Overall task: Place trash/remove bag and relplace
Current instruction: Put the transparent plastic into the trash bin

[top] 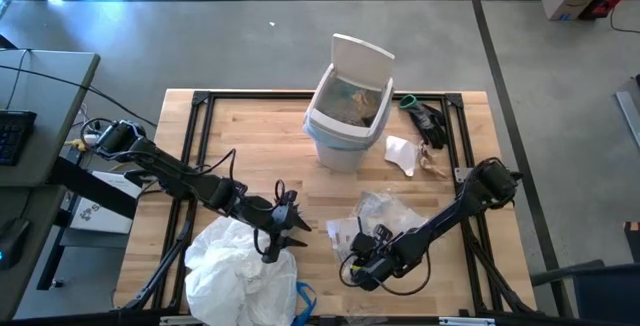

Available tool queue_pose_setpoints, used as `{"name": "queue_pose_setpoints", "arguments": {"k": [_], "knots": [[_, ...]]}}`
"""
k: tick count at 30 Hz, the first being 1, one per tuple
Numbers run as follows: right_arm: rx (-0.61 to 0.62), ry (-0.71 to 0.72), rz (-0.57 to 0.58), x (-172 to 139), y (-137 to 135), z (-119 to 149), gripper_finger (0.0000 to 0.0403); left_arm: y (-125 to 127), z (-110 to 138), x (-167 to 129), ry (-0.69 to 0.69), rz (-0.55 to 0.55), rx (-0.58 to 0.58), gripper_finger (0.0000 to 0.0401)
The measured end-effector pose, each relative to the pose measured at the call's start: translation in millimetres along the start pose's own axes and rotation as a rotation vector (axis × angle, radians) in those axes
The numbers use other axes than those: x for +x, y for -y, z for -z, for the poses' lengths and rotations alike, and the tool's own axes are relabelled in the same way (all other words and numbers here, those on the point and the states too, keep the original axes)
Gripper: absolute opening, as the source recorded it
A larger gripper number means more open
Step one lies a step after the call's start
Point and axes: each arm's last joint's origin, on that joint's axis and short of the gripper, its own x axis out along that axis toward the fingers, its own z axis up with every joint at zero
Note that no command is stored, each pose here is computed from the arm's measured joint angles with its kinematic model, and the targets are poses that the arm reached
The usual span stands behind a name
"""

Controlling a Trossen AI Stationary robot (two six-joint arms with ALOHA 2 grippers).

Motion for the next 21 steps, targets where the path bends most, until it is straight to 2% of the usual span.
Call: {"name": "queue_pose_setpoints", "arguments": {"k": [3, 9, 15, 21], "knots": [[-0.002, 0.003, 0.037, 4, 4, -1, 0.0109, 0, 0, 0, -0.001, 0.0, -0.007, 0.017], [-0.051, 0.018, 0.045, 2, 1, -12, 0.0011, 0, 0, 0, -0.002, 0.004, -0.016, 0.017], [-0.113, -0.021, 0.067, -11, -9, -24, 0.0001, 0, 0, 0, -0.001, 0.004, -0.017, 0.017], [-0.17, -0.011, 0.116, -44, -24, -45, 0.0, 0, 0, 0, -0.001, 0.004, -0.024, 0.017]]}}
